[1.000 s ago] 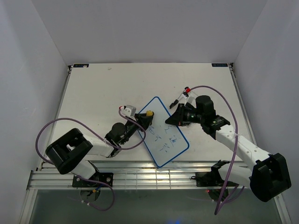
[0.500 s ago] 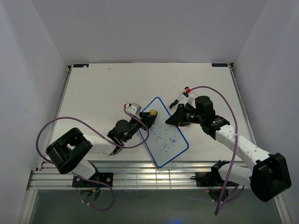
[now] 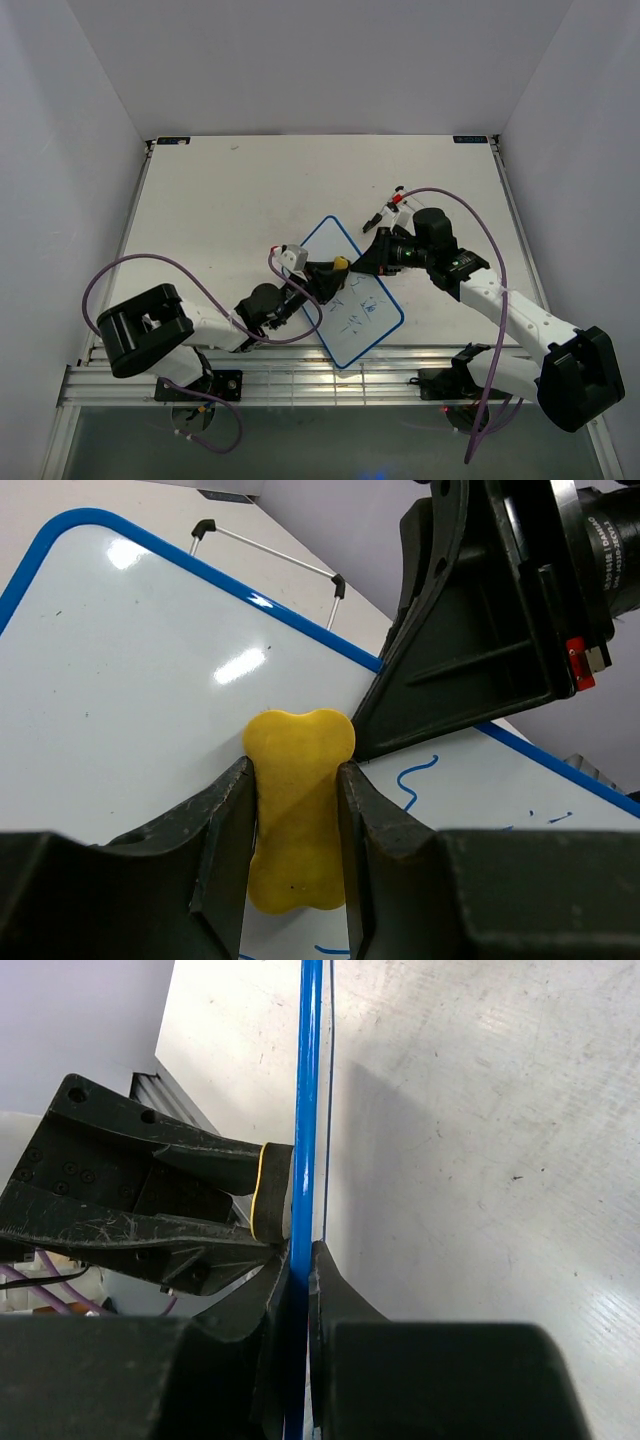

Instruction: Erase the whiteboard

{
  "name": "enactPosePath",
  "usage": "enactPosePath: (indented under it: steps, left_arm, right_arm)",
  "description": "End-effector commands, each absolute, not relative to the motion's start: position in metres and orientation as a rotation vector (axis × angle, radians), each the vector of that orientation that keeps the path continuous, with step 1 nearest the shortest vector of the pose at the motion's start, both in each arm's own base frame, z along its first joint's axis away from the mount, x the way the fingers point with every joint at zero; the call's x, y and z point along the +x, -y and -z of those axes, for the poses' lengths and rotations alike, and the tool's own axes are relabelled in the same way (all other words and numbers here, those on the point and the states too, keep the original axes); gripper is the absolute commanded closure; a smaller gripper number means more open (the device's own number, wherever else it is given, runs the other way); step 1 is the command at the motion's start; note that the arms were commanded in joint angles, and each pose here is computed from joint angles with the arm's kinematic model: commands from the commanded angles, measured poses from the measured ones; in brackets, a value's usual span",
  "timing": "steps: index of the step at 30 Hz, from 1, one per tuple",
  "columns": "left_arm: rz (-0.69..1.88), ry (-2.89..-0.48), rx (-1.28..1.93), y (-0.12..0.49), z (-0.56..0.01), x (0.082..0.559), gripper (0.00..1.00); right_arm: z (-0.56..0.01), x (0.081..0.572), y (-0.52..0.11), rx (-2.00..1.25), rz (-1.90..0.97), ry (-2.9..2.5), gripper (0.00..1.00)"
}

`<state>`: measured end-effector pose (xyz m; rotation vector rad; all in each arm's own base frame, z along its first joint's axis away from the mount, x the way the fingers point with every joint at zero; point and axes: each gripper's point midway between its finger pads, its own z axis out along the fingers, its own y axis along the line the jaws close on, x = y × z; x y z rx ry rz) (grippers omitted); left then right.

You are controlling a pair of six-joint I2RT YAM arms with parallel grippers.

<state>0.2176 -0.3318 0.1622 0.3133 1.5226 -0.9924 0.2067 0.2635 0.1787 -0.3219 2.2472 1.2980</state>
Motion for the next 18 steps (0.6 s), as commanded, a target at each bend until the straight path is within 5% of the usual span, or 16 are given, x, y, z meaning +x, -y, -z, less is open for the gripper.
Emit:
enactPosePath:
  steps: [1, 18]
  left_arm:
    - [0.897, -1.696, 0.323, 0.325, -0.119, 0.219, 1.00]
    - [0.792, -1.729, 0.166, 0.262, -0.120, 0.315, 1.00]
  right_arm:
    - [-0.273, 0.189, -0.288, -0.524, -1.554, -1.872, 0.92]
    - [-0.268, 0.164, -0.290, -0.642, -1.581, -1.874, 0.92]
